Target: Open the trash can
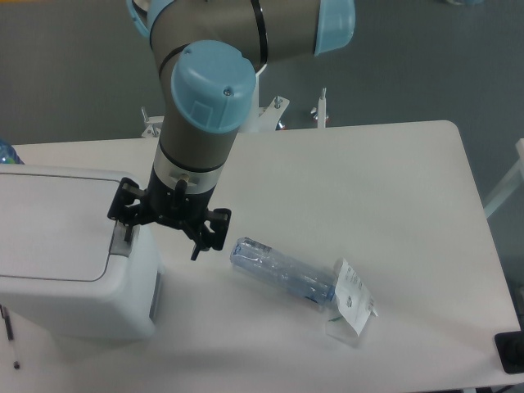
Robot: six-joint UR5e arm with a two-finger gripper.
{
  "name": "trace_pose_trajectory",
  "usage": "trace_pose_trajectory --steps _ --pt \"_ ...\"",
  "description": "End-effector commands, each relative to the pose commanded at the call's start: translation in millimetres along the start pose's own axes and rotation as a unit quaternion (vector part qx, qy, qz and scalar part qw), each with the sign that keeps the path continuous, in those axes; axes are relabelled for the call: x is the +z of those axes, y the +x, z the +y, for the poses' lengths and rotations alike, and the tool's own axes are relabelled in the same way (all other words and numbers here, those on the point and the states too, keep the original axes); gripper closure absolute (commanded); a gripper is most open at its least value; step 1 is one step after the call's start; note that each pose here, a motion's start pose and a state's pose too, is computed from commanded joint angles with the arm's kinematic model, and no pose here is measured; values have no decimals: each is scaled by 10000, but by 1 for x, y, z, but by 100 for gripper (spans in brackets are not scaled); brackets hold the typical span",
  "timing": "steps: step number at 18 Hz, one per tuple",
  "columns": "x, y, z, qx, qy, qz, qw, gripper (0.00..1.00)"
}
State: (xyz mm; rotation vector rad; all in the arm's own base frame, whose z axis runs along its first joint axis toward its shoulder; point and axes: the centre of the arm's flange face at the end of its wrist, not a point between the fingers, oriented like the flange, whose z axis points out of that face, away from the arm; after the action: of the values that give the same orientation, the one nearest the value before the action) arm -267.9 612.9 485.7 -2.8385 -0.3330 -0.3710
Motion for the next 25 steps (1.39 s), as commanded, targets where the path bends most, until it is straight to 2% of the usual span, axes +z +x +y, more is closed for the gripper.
trace_pose_trajectory --steps 18,23,25 --pt "-6 2 0 57 63 -36 10000 0" --pt "-15 0 -11 270 513 -249 9980 0" --pt "-13 -8 -11 291 506 -531 9969 0"
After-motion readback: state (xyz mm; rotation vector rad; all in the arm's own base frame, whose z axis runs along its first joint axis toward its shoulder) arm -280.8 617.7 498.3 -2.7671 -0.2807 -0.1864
